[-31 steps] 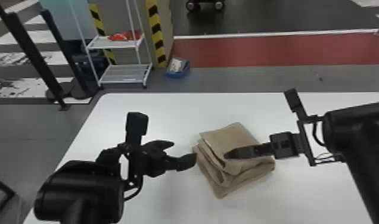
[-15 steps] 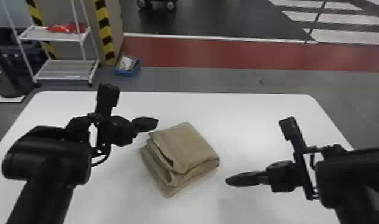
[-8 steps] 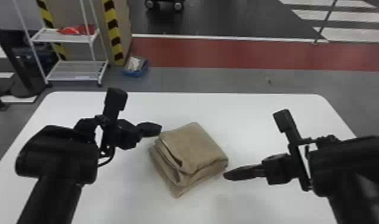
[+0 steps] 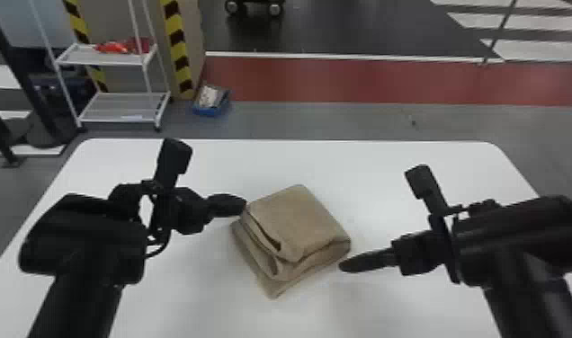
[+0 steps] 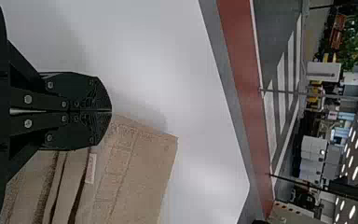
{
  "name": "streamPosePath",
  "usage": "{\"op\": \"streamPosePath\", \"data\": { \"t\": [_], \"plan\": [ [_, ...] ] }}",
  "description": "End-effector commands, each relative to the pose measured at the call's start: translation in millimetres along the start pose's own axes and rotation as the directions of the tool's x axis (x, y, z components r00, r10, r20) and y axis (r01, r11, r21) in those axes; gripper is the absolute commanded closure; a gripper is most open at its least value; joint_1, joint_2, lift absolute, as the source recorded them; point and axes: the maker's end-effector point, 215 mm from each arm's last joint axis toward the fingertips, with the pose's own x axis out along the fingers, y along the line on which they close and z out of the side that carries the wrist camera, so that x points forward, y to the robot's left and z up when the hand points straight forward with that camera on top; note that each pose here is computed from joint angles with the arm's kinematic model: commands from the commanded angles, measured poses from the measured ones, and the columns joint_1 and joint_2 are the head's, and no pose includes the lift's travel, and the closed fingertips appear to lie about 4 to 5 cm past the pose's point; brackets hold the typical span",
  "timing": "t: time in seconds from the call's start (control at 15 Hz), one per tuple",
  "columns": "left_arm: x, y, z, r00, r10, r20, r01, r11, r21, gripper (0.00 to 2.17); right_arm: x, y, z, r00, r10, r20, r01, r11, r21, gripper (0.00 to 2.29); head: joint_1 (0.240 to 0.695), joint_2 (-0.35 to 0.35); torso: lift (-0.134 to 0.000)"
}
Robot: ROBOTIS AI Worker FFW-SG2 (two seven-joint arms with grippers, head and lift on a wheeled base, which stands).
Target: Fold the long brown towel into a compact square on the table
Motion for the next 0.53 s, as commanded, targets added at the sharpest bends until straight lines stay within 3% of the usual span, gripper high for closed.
{"op": "streamPosePath", "data": {
  "t": [0.0,0.27,0.47],
  "plan": [
    [-10,0,-3,1.0,0.002,-0.002,-0.002,1.0,-0.008,1.8,6,2,6,1.0,0.013,-0.003,-0.013,1.0,0.007,2.01,0.695,-0.023,-0.123],
    [-18,-7,-10,1.0,-0.025,-0.004,0.025,0.999,-0.02,1.8,19,-1,15,1.0,0.011,-0.023,-0.01,1.0,0.027,2.01,0.695,-0.006,-0.123],
    [-22,-17,-19,0.998,-0.055,-0.013,0.054,0.998,-0.022,1.8,26,-11,22,0.999,-0.04,-0.032,0.041,0.999,0.029,2.01,0.695,0.0,-0.123]
  ]
}}
